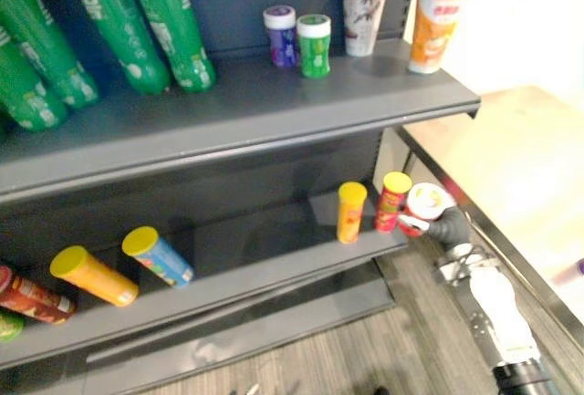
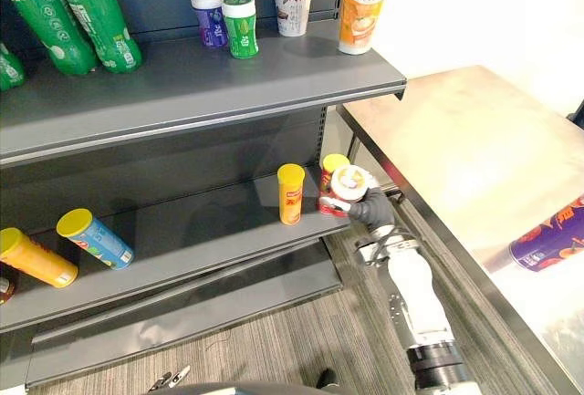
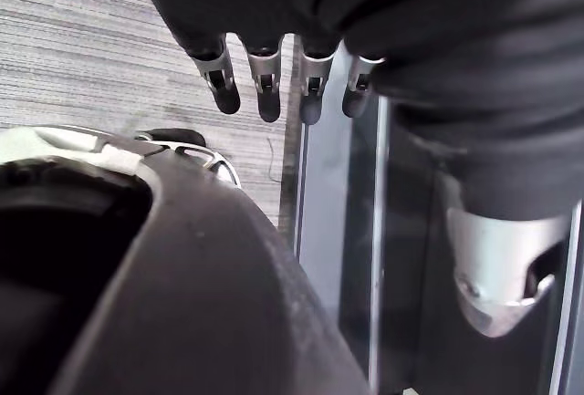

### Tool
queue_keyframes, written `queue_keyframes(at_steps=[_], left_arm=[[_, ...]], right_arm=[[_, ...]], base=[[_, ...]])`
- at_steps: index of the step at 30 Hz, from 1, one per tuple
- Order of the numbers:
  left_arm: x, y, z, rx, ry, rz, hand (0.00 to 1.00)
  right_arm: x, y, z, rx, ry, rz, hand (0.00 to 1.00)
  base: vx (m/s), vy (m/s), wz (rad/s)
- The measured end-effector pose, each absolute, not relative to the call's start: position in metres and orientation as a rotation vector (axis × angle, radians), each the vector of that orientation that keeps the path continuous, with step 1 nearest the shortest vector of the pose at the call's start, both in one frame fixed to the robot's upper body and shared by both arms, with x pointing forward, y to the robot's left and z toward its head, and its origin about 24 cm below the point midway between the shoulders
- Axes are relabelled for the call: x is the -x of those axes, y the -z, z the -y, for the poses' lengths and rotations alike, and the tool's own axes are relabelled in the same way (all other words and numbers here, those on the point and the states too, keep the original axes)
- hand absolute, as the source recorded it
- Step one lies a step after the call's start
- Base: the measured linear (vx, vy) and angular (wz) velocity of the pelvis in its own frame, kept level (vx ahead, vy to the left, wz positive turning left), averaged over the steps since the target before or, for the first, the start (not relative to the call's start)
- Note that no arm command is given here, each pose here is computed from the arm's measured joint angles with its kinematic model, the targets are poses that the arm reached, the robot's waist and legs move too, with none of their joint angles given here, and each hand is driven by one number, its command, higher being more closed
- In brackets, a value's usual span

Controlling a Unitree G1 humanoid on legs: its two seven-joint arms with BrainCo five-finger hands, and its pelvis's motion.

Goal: Put the gum and the chips on the shelf.

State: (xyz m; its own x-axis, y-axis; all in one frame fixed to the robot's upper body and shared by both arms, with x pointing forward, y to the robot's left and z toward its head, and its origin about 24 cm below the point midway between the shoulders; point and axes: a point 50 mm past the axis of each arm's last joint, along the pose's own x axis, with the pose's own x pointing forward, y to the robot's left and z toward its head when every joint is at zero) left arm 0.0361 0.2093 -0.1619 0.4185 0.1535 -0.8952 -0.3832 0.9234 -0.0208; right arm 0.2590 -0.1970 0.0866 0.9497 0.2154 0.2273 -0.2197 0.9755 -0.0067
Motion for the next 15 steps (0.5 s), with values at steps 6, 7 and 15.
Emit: queue_keyframes(at_steps=[6,7,15], left_arm=[[-0.037,0.161,-0.21,0.219,-0.329,-1.095,0.0],[-0.037,0.161,-0.21,0.221,-0.334,-1.097,0.0],[-0.037,0.161,-0.215,0.223,-0.354,-1.093,0.0]], right_arm=[[-0.261,-0.099,0.237,0.058,-0.093,0.197,1.0],[-0.26,-0.101,0.243,0.064,-0.07,0.199,1.0],[-0.276,-0.143,0.259,0.135,-0.015,0.311,1.0]], base=[[-0.03,0.006,0.0],[0.0,0.0,0.0],[0.0,0.005,-0.09]])
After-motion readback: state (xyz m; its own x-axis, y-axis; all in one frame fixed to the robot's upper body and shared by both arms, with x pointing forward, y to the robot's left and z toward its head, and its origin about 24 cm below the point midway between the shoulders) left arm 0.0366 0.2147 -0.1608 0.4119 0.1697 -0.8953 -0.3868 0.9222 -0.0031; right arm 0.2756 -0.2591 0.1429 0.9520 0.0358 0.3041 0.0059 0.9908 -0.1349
